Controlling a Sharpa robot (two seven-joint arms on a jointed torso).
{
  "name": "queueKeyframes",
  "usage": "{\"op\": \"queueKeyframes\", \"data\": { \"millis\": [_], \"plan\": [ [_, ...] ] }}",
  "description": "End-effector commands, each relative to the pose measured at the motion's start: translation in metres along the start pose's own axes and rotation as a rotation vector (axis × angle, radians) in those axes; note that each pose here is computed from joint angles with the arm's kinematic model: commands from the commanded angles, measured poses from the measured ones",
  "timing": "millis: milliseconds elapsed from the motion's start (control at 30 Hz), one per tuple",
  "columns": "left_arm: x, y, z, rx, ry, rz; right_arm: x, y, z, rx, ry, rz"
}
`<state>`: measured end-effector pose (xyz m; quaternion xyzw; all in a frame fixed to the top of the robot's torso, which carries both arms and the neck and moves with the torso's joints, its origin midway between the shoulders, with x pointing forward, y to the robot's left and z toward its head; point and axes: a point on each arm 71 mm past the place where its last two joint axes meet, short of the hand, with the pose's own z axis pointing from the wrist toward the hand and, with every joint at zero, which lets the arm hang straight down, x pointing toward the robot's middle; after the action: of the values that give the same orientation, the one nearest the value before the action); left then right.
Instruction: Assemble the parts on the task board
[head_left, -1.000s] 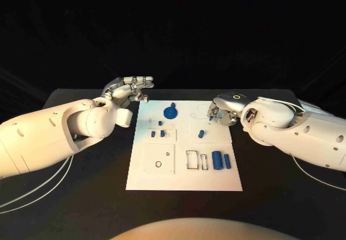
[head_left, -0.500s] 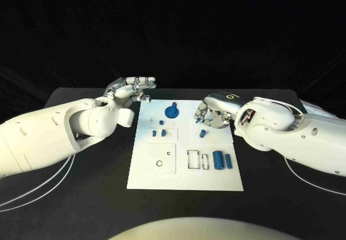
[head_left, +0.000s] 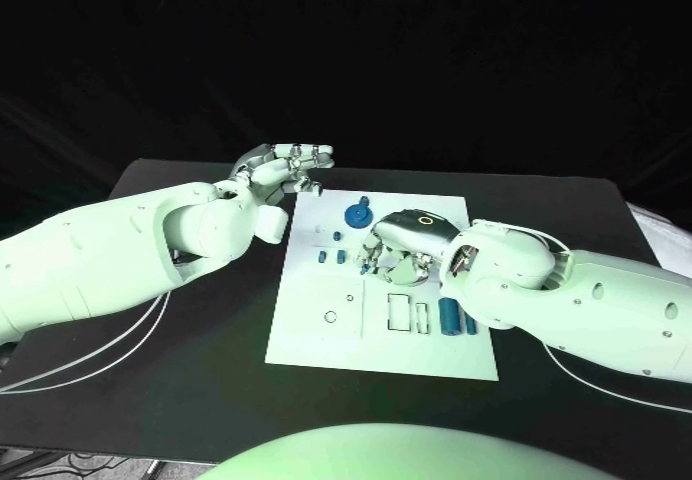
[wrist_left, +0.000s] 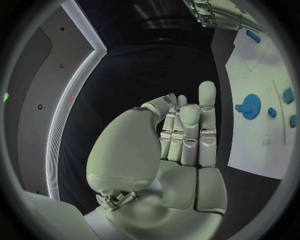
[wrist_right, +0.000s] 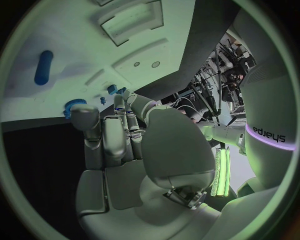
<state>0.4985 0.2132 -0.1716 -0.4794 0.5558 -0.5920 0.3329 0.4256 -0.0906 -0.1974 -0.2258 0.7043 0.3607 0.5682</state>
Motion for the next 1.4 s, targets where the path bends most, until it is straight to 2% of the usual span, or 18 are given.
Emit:
{"op": "queueKeyframes", "data": {
  "millis": [33, 500, 1400],
  "plan": [
    [0.0038, 0.0, 0.0003, 0.002, 0.027, -0.001, 0.01, 0.005, 0.003, -0.023, 0.05, -0.01],
    [0.0081, 0.0007, 0.0011, 0.002, 0.041, 0.023, 0.035, 0.013, 0.015, -0.027, 0.12, 0.007],
    [0.0092, 0.0012, 0.0012, -0.003, 0.047, 0.023, 0.046, 0.015, 0.022, -0.007, 0.16, -0.038]
  ]
}}
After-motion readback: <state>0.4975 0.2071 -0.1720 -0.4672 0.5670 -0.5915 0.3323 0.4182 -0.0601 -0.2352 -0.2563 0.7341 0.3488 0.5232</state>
